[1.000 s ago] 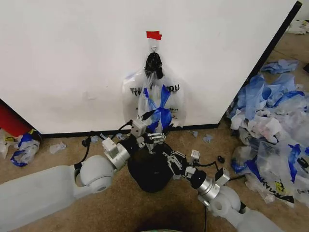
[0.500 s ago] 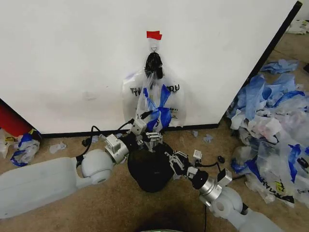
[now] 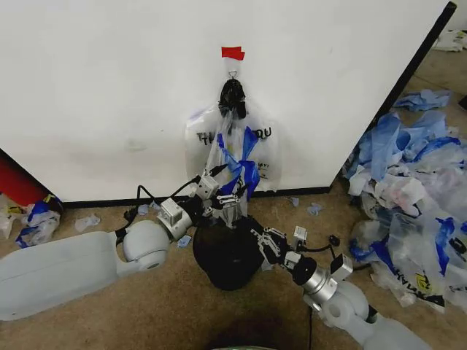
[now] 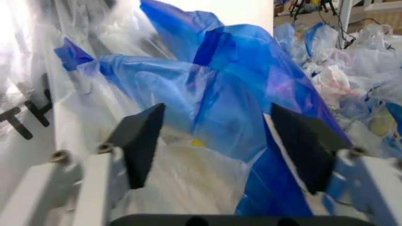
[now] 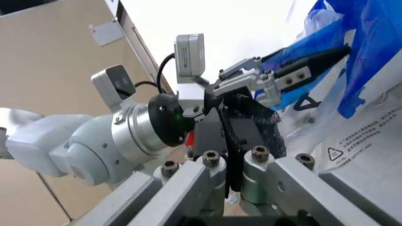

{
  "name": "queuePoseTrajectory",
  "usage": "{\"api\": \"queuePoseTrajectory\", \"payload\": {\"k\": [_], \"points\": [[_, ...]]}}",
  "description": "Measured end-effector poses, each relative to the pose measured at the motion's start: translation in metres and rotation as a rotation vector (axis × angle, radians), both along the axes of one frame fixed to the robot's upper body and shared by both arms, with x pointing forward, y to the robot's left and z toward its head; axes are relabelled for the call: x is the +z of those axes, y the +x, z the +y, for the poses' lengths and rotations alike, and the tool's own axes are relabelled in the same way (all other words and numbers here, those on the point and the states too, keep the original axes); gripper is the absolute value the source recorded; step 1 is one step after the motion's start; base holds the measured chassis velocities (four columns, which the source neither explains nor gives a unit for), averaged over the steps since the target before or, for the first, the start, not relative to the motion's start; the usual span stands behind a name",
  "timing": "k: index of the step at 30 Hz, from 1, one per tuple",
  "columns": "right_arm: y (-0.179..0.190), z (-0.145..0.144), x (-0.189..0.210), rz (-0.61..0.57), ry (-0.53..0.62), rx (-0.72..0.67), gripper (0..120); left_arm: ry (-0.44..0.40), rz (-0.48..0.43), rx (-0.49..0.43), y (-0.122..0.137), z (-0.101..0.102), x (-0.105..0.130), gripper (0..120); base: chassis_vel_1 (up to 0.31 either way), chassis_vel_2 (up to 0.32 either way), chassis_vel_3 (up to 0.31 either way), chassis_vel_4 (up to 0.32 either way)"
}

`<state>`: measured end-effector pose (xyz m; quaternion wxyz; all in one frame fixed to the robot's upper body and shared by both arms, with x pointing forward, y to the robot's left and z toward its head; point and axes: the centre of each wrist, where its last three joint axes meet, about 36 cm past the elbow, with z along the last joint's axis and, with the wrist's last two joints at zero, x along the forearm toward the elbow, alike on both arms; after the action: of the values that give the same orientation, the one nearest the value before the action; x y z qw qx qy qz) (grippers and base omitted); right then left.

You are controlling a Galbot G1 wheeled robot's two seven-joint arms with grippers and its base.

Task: Pick up the garbage bag from the wall and place it over the trash bin.

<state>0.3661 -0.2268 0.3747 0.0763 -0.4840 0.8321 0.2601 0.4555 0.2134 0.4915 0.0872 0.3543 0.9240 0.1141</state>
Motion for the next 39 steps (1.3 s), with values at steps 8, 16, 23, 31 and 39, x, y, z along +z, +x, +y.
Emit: {"api": "queuePoseTrajectory", "payload": {"k": [8, 16, 23, 31, 39], "points": [[-0.002, 0.005, -0.008, 0.010, 0.006, 0.003, 0, 0.002, 0.005, 0.008, 0.001, 0.000, 0.002, 38, 0.000, 0.000, 0.000, 0.000], [-0.001, 0.006, -0.012, 0.014, 0.005, 0.001, 0, 0.001, 0.003, 0.004, -0.003, -0.001, 0.006, 10, 0.000, 0.000, 0.000, 0.000], [-0.004, 0.008, -0.019, 0.021, 0.005, 0.002, 0, -0.032, 0.019, 0.041, -0.010, 0.003, 0.013, 8, 0.000, 0.000, 0.000, 0.000], [-0.006, 0.010, -0.026, 0.027, 0.006, -0.004, 0, -0.130, 0.067, 0.155, -0.026, 0.013, 0.026, 8, 0.000, 0.000, 0.000, 0.000], [-0.004, 0.012, -0.029, 0.018, 0.005, -0.012, 0, -0.203, 0.093, 0.225, -0.036, 0.022, 0.028, 8, 0.000, 0.000, 0.000, 0.000]]}}
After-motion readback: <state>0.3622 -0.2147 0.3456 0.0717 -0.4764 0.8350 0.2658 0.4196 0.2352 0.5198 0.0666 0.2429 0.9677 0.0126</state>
